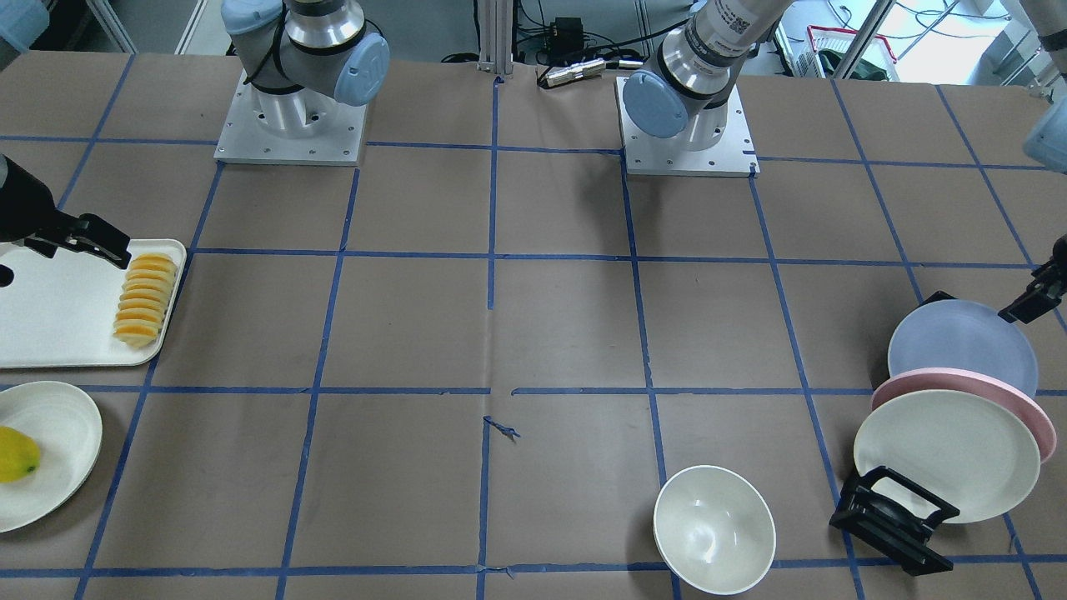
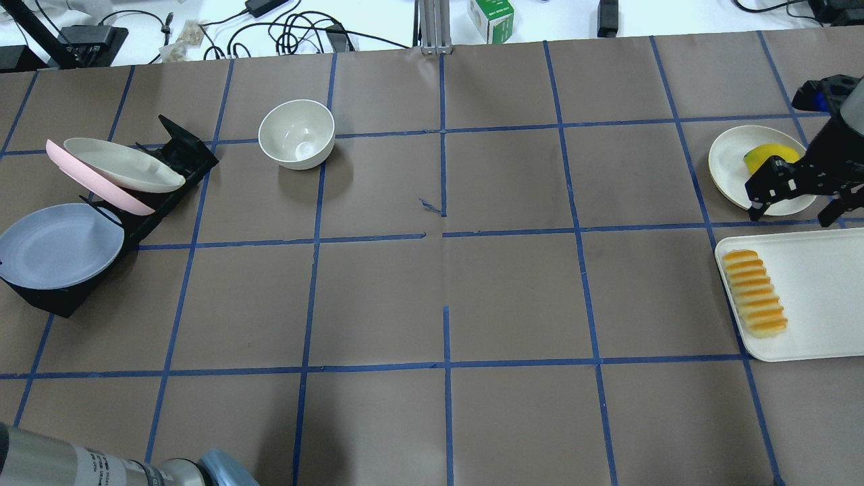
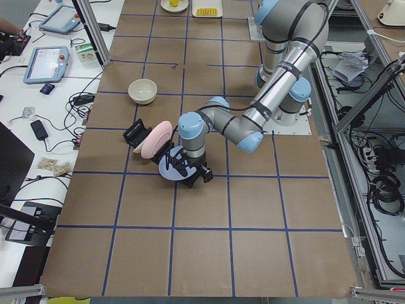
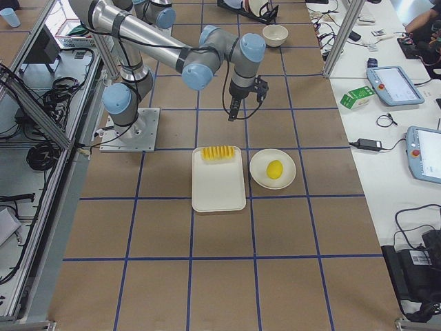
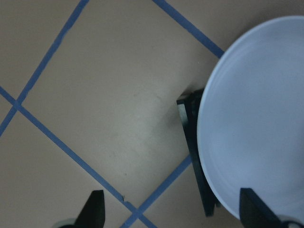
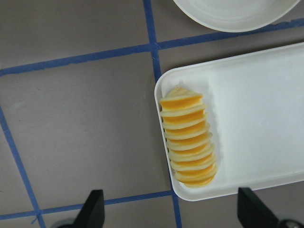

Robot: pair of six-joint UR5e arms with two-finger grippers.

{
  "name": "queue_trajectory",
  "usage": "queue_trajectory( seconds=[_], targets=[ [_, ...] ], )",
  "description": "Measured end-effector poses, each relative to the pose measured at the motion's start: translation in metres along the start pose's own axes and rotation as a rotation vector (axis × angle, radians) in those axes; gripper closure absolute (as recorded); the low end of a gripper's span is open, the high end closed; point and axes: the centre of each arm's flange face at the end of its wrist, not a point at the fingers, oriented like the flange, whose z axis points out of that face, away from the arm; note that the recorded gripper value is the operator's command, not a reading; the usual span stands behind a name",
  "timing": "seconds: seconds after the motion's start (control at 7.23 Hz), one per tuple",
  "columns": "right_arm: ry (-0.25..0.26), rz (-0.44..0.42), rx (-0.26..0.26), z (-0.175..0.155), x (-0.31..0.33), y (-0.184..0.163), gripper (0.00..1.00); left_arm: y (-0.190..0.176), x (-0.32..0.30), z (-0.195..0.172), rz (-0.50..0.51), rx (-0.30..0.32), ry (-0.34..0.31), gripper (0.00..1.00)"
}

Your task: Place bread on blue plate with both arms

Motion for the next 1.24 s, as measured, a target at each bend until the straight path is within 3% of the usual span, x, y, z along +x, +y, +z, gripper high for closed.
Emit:
queue_trajectory(
  seconds=[0.14,0.28,0.41,0.69,1.24],
  targets=[
    [0.004,-0.001,0.000,0.015,0.005,0.001,0.00,-0.004,0.002,0.007,0.000,0.003,0.014,0.07],
    [0.012,-0.008,0.014,0.033,0.006,-0.001,0.00,-0.006,0.004,0.012,0.002,0.001,0.040,0.33],
    [0.017,-0.021,0.024,0.052,0.008,-0.005,0.00,-0.006,0.007,0.016,0.008,-0.006,0.057,0.73],
    [0.018,-0.033,0.017,0.080,0.011,-0.013,0.00,-0.005,0.010,0.020,0.027,-0.036,0.077,1.00],
    [0.002,-0.031,-0.021,0.123,0.019,-0.033,0.00,-0.002,0.014,0.008,0.054,-0.051,0.110,1.00]
  ],
)
